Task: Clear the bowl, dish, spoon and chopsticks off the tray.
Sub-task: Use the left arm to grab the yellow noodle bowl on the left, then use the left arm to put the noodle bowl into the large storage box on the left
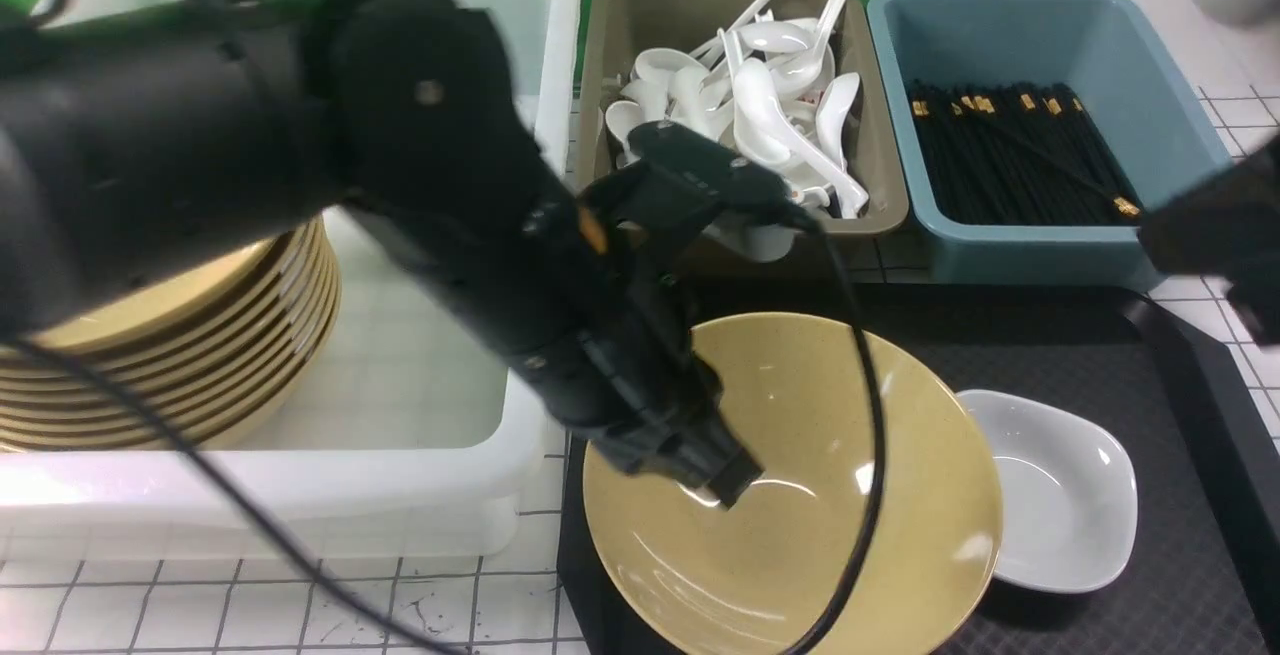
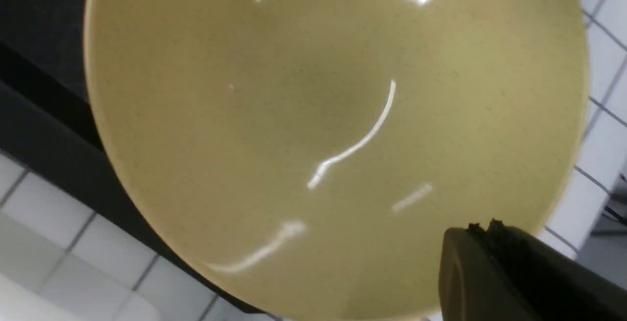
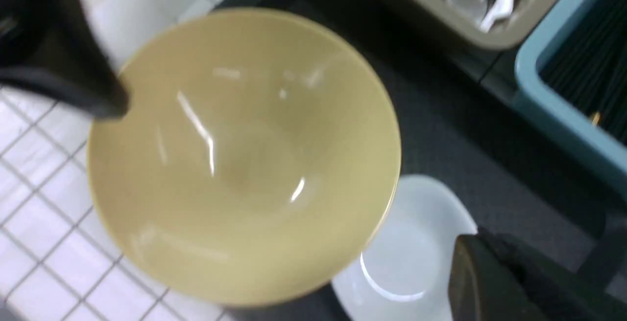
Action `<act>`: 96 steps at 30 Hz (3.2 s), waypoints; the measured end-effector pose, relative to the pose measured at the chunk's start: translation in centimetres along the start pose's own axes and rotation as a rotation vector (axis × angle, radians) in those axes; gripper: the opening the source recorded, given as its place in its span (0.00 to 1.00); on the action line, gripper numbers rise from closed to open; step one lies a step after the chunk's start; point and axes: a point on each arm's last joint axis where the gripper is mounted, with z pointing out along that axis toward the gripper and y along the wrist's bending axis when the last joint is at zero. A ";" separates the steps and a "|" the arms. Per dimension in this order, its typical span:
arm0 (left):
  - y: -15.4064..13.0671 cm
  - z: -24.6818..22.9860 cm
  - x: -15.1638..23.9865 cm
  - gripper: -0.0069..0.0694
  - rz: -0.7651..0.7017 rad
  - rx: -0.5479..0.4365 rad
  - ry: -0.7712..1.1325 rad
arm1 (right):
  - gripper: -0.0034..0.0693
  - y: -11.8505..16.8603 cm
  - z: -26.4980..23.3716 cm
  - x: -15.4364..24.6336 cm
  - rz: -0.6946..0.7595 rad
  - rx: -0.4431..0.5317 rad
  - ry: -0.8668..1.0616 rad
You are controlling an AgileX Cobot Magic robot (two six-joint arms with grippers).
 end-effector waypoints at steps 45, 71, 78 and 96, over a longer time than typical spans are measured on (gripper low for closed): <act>4.6 0.1 -7.2 0.10 -0.087 -0.270 0.023 | 0.10 1.2 -0.9 -3.3 -0.147 -0.072 -0.191; 18.8 -22.5 19.6 0.10 -1.171 -0.551 -0.559 | 0.10 7.3 2.7 -11.6 -0.435 -0.249 -0.217; 22.0 -20.0 19.6 0.35 -1.153 -0.526 -0.452 | 0.10 7.3 2.7 -11.6 -0.438 -0.249 -0.217; 14.9 -22.0 11.5 0.87 -0.821 -0.553 -0.492 | 0.11 6.4 3.0 -11.1 -0.454 -0.161 -0.135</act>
